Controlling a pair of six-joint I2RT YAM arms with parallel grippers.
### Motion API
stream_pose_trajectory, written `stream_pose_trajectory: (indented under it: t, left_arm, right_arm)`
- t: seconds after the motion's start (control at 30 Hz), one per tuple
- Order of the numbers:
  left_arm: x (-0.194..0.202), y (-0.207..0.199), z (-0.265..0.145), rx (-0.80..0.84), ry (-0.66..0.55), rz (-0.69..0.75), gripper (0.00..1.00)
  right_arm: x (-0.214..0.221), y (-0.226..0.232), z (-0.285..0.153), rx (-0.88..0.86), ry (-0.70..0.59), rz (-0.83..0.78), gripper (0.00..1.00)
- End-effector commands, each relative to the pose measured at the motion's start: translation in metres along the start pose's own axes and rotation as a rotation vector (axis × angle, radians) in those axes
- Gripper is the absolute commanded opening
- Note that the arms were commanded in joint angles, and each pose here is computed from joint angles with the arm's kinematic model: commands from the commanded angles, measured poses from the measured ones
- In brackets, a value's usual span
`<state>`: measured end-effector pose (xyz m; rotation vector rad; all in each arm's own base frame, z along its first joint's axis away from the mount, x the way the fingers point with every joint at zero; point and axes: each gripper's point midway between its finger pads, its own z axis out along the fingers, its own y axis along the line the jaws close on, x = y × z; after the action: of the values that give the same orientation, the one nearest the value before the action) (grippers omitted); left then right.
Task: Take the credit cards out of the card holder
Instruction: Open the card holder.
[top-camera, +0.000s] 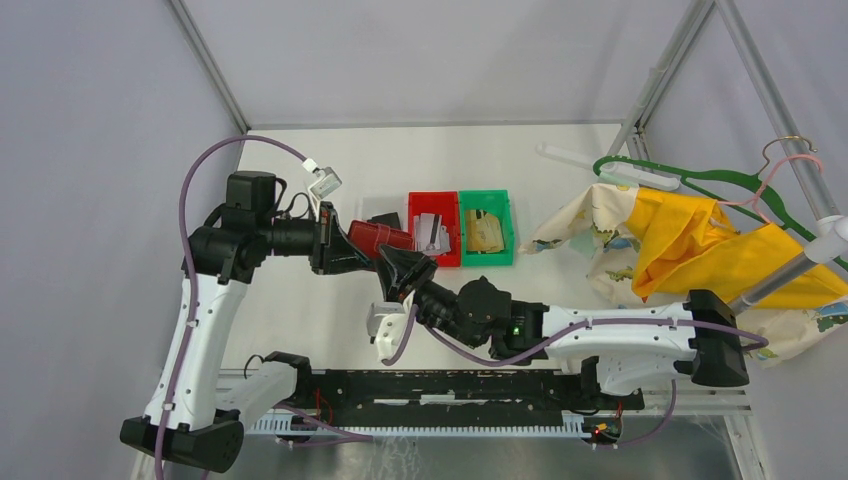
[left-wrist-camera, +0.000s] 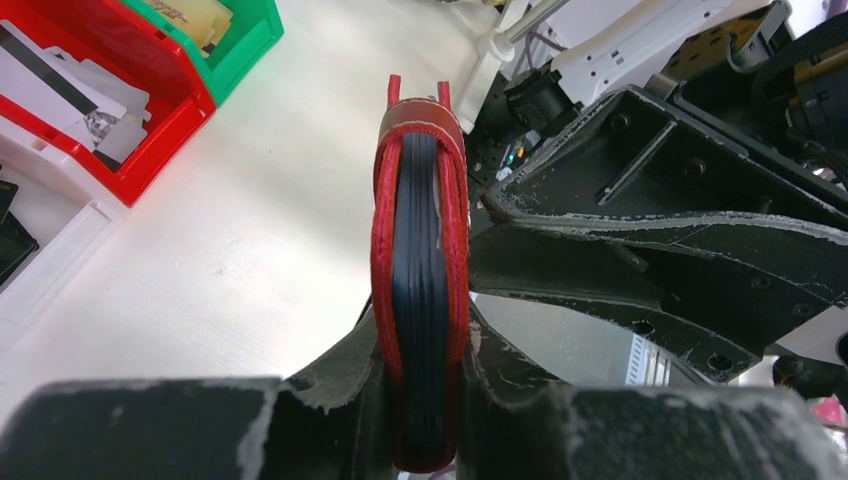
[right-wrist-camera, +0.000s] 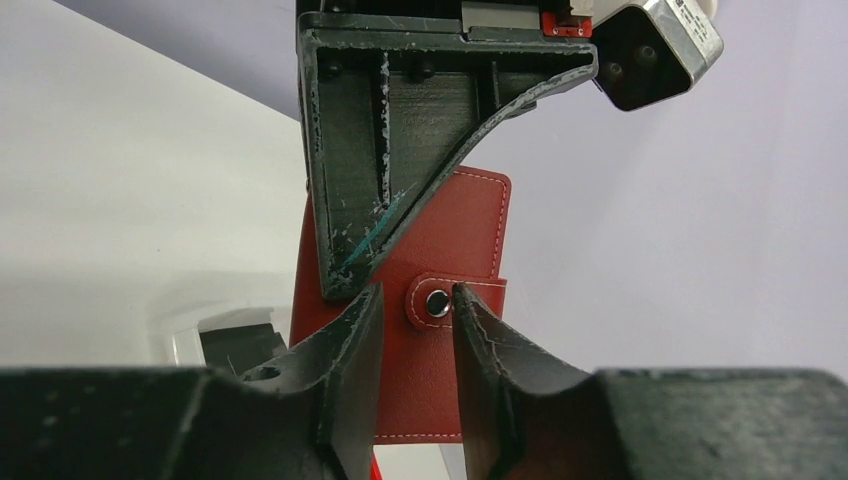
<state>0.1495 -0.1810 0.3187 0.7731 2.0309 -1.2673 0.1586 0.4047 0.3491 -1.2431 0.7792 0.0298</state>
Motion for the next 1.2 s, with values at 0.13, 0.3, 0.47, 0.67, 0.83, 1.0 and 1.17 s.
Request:
stream_pose_trajectory:
  t: [0.13, 0.3, 0.47, 0.67, 0.83, 1.0, 1.17]
  left_arm:
    - [-0.003, -0.034, -0.008, 0.137, -0.002, 0.079, 0.02]
    - [-0.002, -0.038, -0.009, 0.157, 0.005, 0.072, 0.02]
    - [-0.001, -0.041, -0.011, 0.167, 0.014, 0.078, 0.02]
    - [0.0, -0.044, -0.013, 0.17, 0.017, 0.097, 0.02]
    - [-0.002, -0.046, -0.013, 0.175, 0.016, 0.102, 0.02]
    - [0.005, -0.047, -0.015, 0.176, 0.033, 0.118, 0.02]
    - [0.01, -0.049, -0.017, 0.18, 0.043, 0.133, 0.02]
  right_arm:
    - [-0.007, -0.037, 0.007, 0.125, 0.0, 0.031, 0.31]
    - [-0.002, -0.032, 0.013, 0.124, 0.027, 0.016, 0.19]
    - [0.011, -0.032, 0.014, 0.161, 0.09, -0.02, 0.0]
    - [0.024, -0.045, 0.0, 0.262, 0.137, -0.001, 0.0]
    - [0.024, -0.053, -0.008, 0.307, 0.125, 0.022, 0.0]
    - [0.018, -0.077, -0.011, 0.382, 0.081, 0.118, 0.0]
    - [0.017, -0.099, -0.009, 0.404, 0.033, 0.214, 0.0]
